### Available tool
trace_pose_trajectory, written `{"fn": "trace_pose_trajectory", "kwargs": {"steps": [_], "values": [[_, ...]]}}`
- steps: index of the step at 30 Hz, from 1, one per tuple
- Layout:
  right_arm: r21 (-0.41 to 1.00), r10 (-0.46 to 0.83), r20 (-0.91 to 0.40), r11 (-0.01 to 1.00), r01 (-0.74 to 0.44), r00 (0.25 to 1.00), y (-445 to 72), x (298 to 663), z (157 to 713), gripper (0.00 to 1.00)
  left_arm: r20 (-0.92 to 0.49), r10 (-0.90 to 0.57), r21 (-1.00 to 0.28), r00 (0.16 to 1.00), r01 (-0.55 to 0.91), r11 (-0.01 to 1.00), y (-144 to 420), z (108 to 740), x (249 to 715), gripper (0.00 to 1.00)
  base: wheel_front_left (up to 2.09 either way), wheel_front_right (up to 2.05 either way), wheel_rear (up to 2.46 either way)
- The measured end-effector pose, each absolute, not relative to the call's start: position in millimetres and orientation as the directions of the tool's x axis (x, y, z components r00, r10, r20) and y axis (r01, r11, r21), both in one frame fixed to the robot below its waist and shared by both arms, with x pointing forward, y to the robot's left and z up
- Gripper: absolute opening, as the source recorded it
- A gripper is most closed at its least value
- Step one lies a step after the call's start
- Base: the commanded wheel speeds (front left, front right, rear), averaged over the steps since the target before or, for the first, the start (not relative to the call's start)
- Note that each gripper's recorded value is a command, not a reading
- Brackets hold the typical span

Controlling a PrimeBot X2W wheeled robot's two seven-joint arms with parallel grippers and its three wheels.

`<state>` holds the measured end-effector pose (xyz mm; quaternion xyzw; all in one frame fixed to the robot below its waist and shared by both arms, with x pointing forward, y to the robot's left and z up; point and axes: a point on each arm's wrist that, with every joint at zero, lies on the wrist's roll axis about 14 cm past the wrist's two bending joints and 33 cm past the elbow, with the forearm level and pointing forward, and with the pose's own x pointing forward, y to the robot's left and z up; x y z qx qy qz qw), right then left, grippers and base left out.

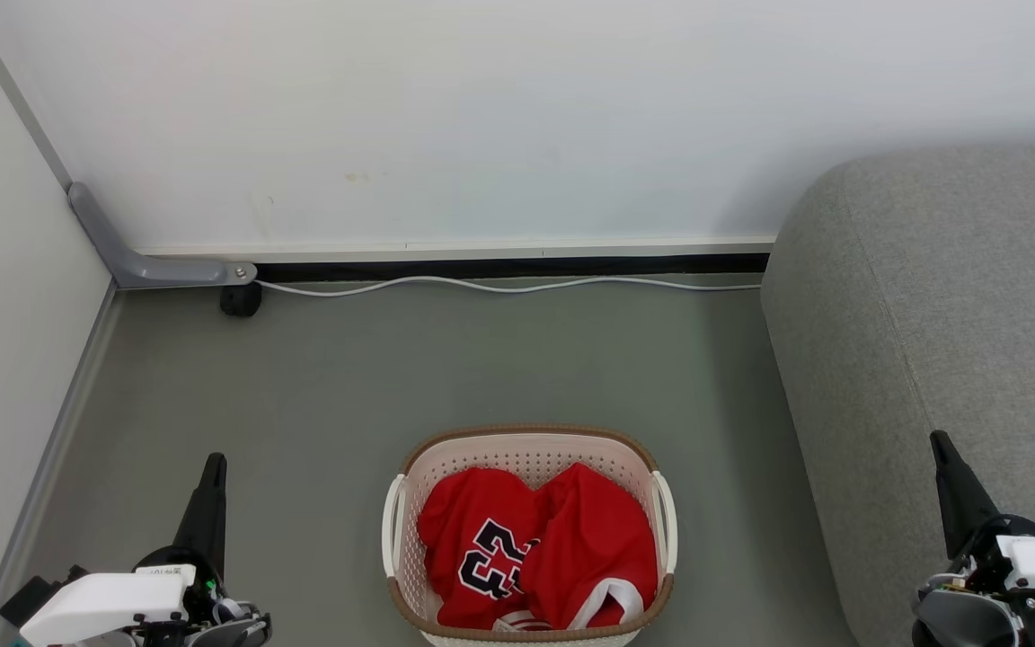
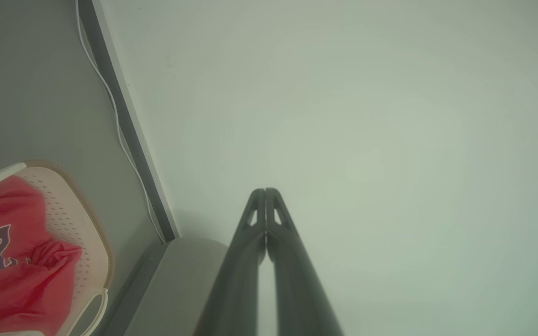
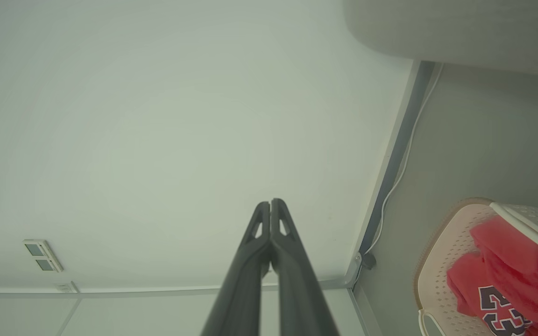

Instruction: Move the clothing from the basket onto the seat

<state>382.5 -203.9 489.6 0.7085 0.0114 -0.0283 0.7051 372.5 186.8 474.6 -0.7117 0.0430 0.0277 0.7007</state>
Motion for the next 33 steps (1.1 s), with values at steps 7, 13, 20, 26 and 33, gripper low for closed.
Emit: {"fn": "trace_pose_trajectory", "kwargs": {"steps": [7, 13, 20, 26, 33], "values": [[0.998, -0.024, -0.056, -0.006, 0.056, 0.998, -203.9, 382.5, 489.6, 0.0, -0.1, -0.022, -0.995, 0.995, -0.1, -0.014, 186.8, 474.6, 372.5, 0.0, 0.0, 0.0, 0.0], [0.998, -0.024, -0.056, -0.006, 0.056, 0.998, -203.9, 382.5, 489.6, 0.0, -0.1, -0.022, -0.995, 0.995, -0.1, -0.014, 186.8, 474.6, 372.5, 0.0, 0.0, 0.0, 0.0], [0.998, -0.024, -0.056, -0.006, 0.056, 0.998, -203.9, 382.5, 489.6, 0.0, -0.1, -0.022, -0.995, 0.995, -0.1, -0.014, 186.8, 474.6, 372.5, 0.0, 0.0, 0.0, 0.0], [0.998, -0.024, -0.056, -0.006, 0.056, 0.998, -203.9, 382.5, 489.6, 0.0, -0.1, -0.022, -0.995, 0.995, -0.1, -0.014, 186.8, 474.6, 372.6, 0.0, 0.0, 0.0, 0.0], [0.998, -0.024, -0.056, -0.006, 0.056, 0.998, -203.9, 382.5, 489.6, 0.0, -0.1, -0.022, -0.995, 0.995, -0.1, -0.014, 186.8, 474.6, 372.6, 0.0, 0.0, 0.0, 0.0]]}}
